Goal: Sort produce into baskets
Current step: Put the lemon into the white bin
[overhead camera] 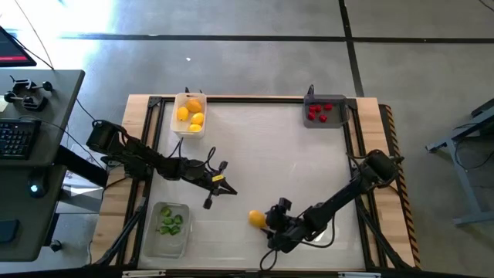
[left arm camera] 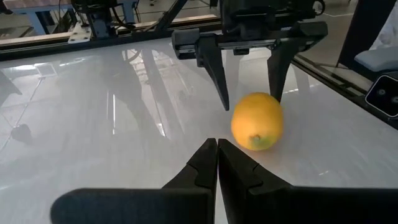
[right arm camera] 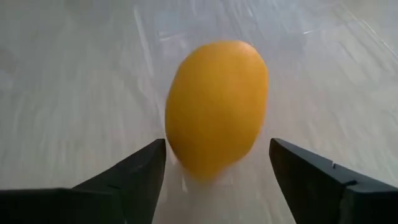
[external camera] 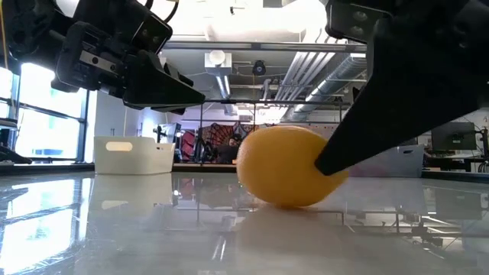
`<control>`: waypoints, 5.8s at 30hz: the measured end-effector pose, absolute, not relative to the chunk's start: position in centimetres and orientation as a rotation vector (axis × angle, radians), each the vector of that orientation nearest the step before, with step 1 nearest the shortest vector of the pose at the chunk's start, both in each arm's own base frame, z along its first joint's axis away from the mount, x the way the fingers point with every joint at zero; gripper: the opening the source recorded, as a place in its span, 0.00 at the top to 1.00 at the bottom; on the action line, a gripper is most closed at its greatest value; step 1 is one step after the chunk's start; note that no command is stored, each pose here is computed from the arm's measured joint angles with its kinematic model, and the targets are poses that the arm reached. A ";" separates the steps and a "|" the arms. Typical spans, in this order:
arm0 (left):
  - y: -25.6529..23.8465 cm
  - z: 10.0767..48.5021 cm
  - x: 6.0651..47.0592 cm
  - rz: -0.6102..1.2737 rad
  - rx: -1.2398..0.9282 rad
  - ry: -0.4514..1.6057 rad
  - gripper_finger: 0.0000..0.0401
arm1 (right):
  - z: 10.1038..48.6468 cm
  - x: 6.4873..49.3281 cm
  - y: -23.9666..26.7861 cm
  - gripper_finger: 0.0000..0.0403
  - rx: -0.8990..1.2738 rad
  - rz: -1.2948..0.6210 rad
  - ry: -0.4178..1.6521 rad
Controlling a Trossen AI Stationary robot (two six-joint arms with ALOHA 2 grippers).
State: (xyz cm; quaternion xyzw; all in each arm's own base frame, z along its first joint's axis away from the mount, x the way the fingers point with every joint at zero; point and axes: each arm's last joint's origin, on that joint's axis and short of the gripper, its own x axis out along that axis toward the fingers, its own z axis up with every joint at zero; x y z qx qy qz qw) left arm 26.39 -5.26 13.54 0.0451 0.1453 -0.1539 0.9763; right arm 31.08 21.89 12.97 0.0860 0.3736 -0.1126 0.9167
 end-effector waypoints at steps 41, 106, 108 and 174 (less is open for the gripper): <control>-5.3 13.5 26.4 -0.309 0.080 0.294 1.00 | 12.8 33.0 18.0 0.32 -0.036 -0.286 0.814; -12.8 15.6 25.5 -0.118 0.527 0.189 0.42 | 19.5 35.2 14.8 0.53 0.198 -0.072 0.638; -13.0 15.7 25.5 -0.122 0.527 0.185 0.39 | 19.5 35.4 14.7 0.53 0.211 -0.060 0.633; -10.1 17.9 25.1 0.016 0.309 0.260 0.52 | 21.8 27.0 9.0 0.59 0.054 -0.438 0.721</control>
